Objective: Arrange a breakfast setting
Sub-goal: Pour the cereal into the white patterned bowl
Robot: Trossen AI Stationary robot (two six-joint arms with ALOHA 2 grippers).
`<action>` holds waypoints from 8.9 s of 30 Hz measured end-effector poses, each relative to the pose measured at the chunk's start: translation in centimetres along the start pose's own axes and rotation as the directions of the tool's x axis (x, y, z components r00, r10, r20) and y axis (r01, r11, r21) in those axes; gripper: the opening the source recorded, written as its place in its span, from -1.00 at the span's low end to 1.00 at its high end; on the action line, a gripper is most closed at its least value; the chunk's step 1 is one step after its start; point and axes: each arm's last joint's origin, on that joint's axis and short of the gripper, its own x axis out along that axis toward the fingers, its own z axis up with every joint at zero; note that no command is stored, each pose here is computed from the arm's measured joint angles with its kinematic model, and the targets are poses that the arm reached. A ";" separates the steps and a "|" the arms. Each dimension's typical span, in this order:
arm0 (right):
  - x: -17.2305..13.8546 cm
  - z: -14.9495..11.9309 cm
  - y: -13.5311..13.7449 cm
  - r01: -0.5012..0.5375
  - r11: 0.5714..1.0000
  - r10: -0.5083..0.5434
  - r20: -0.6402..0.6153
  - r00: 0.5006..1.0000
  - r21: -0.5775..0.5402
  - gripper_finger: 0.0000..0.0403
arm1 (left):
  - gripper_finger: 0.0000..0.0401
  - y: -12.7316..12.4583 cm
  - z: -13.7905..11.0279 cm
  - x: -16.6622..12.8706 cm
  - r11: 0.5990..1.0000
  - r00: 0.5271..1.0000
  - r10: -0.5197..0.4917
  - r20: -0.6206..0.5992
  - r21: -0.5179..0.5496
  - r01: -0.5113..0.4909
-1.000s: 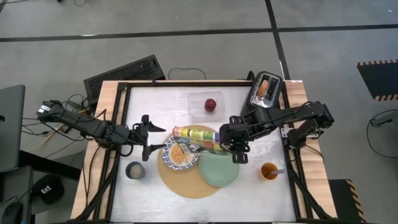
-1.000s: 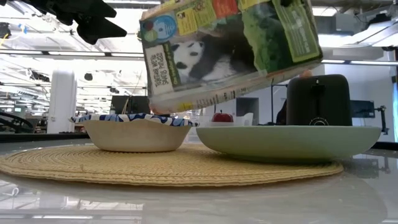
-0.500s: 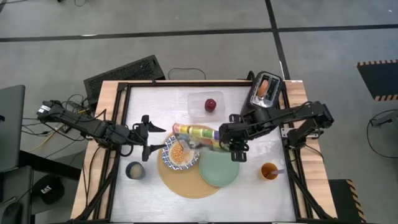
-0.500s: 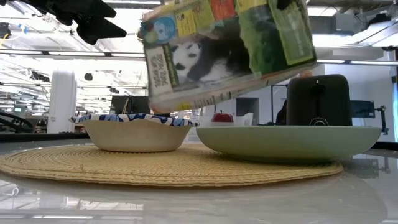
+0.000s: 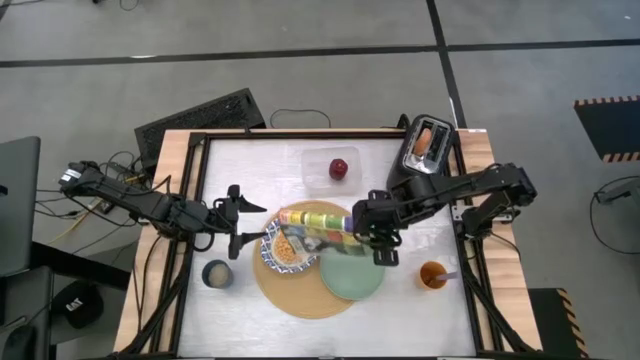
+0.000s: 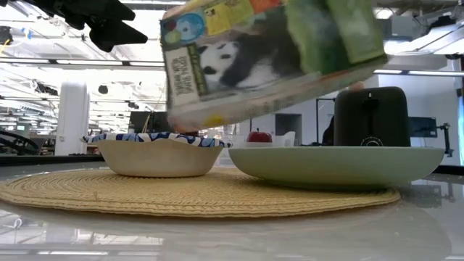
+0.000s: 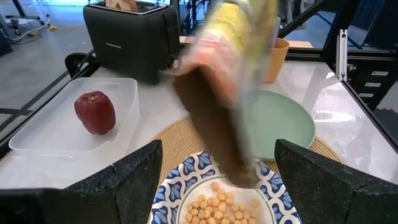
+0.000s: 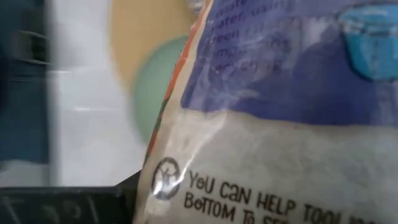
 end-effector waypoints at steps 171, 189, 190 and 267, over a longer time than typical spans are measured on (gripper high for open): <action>0.0 0.3 -0.2 0.013 1.000 -0.013 -0.015 1.000 -0.024 -0.08 | 0.47 0.4 -0.4 1.2 0.999 0.998 0.049 -0.043 -0.005 -0.049; 0.3 0.2 -0.3 0.029 0.999 -0.030 -0.039 0.999 -0.013 -0.08 | 0.47 0.4 -0.4 1.2 0.999 0.998 0.049 -0.045 -0.005 -0.049; 0.3 0.1 -0.2 0.030 0.999 -0.031 -0.044 0.999 -0.024 -0.08 | 0.47 0.4 -0.4 1.2 0.999 0.998 0.049 -0.045 -0.004 -0.049; -1.2 -5.2 0.2 0.043 0.999 -0.033 0.273 0.961 -0.033 -0.09 | 0.47 0.4 -0.4 1.2 0.999 0.998 0.048 -0.043 -0.006 -0.048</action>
